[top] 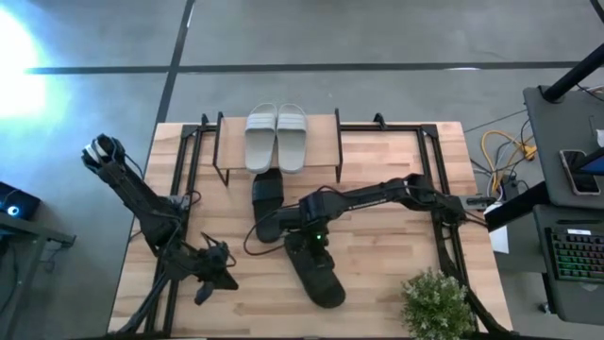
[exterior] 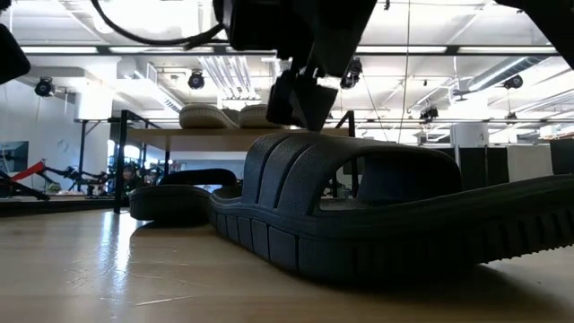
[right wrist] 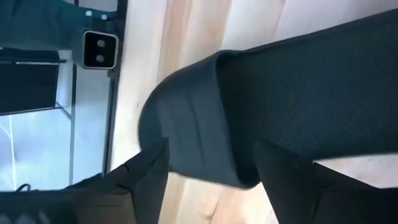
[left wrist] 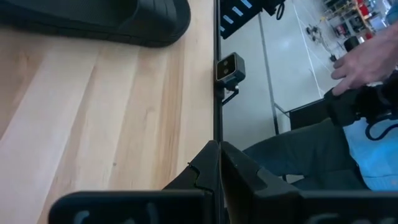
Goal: Pick and place slides into the shelf
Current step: Put the black slide under the shelf
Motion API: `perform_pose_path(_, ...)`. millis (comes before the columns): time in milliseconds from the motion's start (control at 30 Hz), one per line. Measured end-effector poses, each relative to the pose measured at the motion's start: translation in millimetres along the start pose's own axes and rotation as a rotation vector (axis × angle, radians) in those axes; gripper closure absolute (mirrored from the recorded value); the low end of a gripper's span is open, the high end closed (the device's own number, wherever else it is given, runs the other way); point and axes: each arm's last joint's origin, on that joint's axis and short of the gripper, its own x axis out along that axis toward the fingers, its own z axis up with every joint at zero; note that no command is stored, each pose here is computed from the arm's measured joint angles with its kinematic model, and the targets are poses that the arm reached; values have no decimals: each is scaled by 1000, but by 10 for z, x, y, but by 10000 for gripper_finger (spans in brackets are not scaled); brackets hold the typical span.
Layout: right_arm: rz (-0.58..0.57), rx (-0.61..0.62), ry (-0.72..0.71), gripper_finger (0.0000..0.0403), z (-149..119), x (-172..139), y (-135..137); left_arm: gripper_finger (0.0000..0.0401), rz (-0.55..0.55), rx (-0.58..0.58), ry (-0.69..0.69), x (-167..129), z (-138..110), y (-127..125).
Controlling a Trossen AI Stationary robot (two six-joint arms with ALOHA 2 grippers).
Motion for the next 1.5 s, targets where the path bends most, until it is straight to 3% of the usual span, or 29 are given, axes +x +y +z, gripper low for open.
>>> perform_pose_path(400,9,-2,25,147,-73,275,-40,401,-3,-30,-15,-14,17,-11)
perform_pose_path(700,35,-24,62,159,-125,452,66,401,-1,-30,-19,-14,18,-10)
perform_pose_path(900,84,-27,58,211,-124,466,86,401,4,-30,-28,-14,20,-9)
perform_pose_path(1233,99,-14,49,374,-115,482,100,401,4,-30,-28,-14,20,-9)
perform_pose_path(1500,109,102,48,389,-106,475,113,401,4,-28,-27,-15,19,-10)
